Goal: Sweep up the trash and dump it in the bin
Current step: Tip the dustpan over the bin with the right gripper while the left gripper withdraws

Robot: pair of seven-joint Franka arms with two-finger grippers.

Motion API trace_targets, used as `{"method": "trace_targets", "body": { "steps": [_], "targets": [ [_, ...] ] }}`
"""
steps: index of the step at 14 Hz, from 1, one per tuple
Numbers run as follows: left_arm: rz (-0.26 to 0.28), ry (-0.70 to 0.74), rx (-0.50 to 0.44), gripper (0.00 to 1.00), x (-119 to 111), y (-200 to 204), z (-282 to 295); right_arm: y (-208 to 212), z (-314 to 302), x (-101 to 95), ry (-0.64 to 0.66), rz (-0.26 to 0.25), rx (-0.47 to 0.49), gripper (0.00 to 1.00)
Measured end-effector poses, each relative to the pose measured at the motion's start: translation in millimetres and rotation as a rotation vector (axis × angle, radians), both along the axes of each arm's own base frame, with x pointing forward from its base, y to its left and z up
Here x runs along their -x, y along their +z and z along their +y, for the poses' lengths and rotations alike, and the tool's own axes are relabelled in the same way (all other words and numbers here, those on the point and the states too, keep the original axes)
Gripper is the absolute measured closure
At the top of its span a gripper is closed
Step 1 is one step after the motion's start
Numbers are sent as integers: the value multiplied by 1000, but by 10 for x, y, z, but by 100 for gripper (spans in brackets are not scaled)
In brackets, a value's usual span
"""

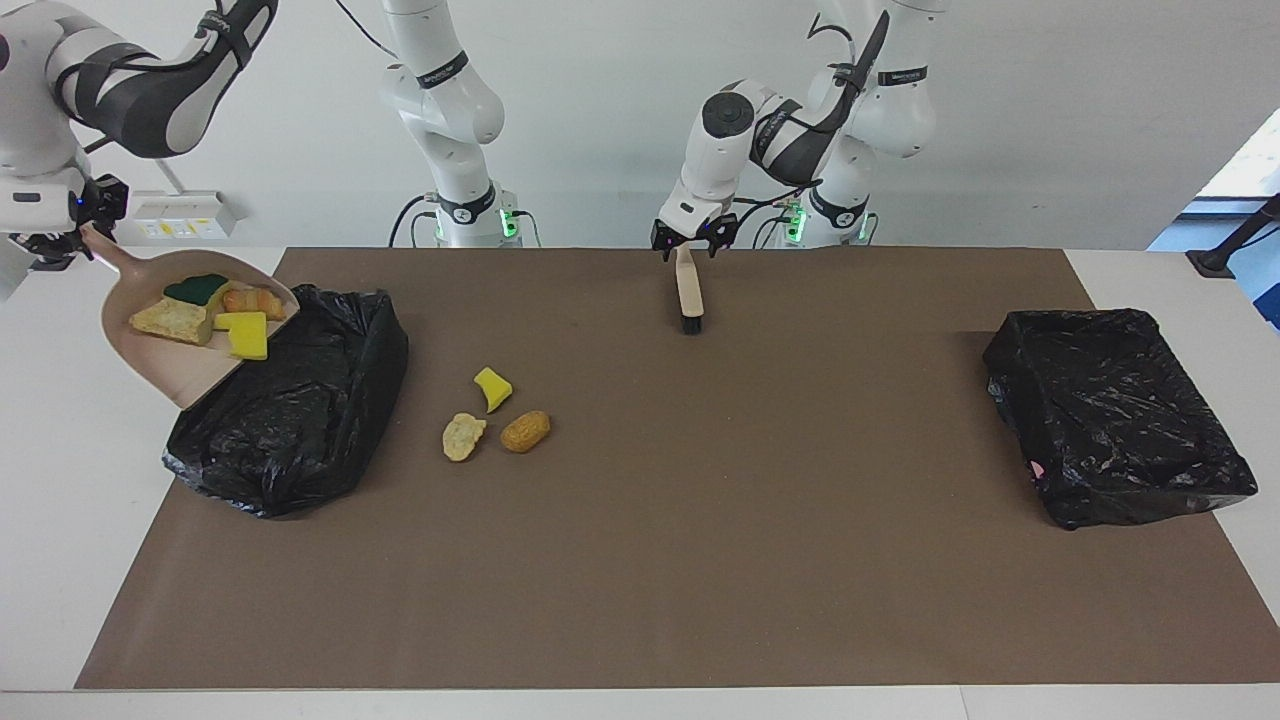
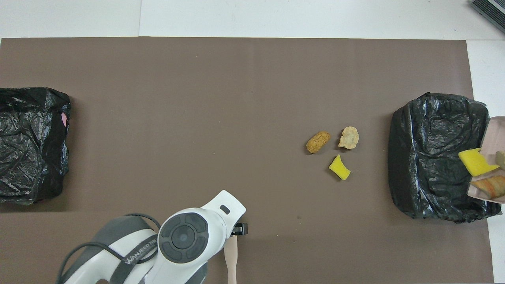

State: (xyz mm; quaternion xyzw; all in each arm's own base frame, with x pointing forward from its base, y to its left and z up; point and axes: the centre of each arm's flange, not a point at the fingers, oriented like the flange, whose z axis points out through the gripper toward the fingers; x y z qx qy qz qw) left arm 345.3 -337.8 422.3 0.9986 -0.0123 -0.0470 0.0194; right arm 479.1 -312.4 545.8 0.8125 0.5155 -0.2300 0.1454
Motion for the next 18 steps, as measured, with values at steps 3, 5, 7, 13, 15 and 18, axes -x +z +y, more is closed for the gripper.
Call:
{"method": "trace_targets", "body": {
  "steps": [3,5,7,13,15,18],
  "targets": [
    [-85,-64,-12,0,-629,684,408,-68,122,-76,57,41,54,68],
    [-108,-90,-36,0,-997,1186,765,-50,166,-105,75,52,76,68],
    [-124,-110,-41,0,-1313,1665,1083,-20,141,-98,87,69,115,68],
    [-153,-75,-44,0,-1672,2490,2114,17,422,-257,139,99,196,68],
    [-131,-90,-50,0,-1699,2504,2375,34,569,-309,142,111,218,68],
    [-118,-117,-51,0,-1736,2491,2647,119,595,-312,143,120,250,68]
  ]
}}
